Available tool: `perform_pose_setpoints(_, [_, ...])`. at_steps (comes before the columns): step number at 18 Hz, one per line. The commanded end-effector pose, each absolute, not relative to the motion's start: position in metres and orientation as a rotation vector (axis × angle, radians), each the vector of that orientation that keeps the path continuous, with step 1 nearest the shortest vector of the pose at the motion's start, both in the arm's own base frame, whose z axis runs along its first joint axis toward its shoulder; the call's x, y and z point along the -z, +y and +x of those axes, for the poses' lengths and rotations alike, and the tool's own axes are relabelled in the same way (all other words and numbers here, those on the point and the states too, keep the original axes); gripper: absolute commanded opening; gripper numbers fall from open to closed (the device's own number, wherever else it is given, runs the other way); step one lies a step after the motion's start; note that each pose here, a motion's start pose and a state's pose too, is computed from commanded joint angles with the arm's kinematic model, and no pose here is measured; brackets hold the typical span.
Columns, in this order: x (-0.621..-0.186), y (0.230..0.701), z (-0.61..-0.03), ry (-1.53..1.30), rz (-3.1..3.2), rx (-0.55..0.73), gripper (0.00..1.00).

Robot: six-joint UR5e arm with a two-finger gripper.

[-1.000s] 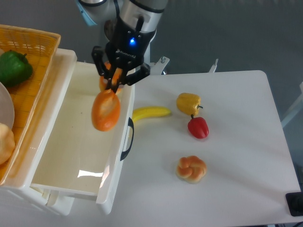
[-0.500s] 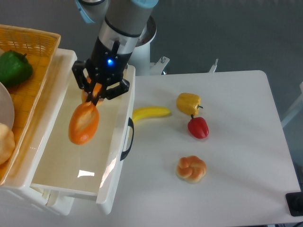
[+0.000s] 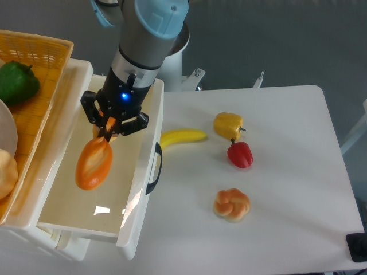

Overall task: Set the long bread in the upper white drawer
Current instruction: 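Lower the bread loaf into the white drawer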

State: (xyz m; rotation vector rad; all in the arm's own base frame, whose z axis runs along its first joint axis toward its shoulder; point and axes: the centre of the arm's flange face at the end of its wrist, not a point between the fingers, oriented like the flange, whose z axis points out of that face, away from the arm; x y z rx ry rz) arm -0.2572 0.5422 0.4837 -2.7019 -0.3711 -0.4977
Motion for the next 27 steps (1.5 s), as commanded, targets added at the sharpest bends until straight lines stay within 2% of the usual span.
perform_pose_setpoints(2, [-0.4805, 0.5442, -0.258, -0.362, -2.706, 0.497, 0.14])
perform_pose_setpoints(5, [-0.4795, 0.5438, -0.258, -0.34, -2.723, 0.468, 0.34])
perform_pose_setpoints(8, [-0.4786, 0.5451, -0.2565, -0.306, -2.735, 0.442, 0.44])
perform_pose_setpoints(12, [-0.4831, 0.5447, -0.2561, -0.29, -2.725, 0.425, 0.52])
perform_pose_setpoints(16, [-0.4833, 0.5448, -0.2562, -0.288, -2.724, 0.424, 0.54])
perform_pose_setpoints(17, [-0.4842, 0.5445, -0.2559, -0.277, -2.723, 0.42, 0.58])
perform_pose_setpoints(27, [-0.4836, 0.5448, -0.255, -0.258, -2.724, 0.417, 0.63])
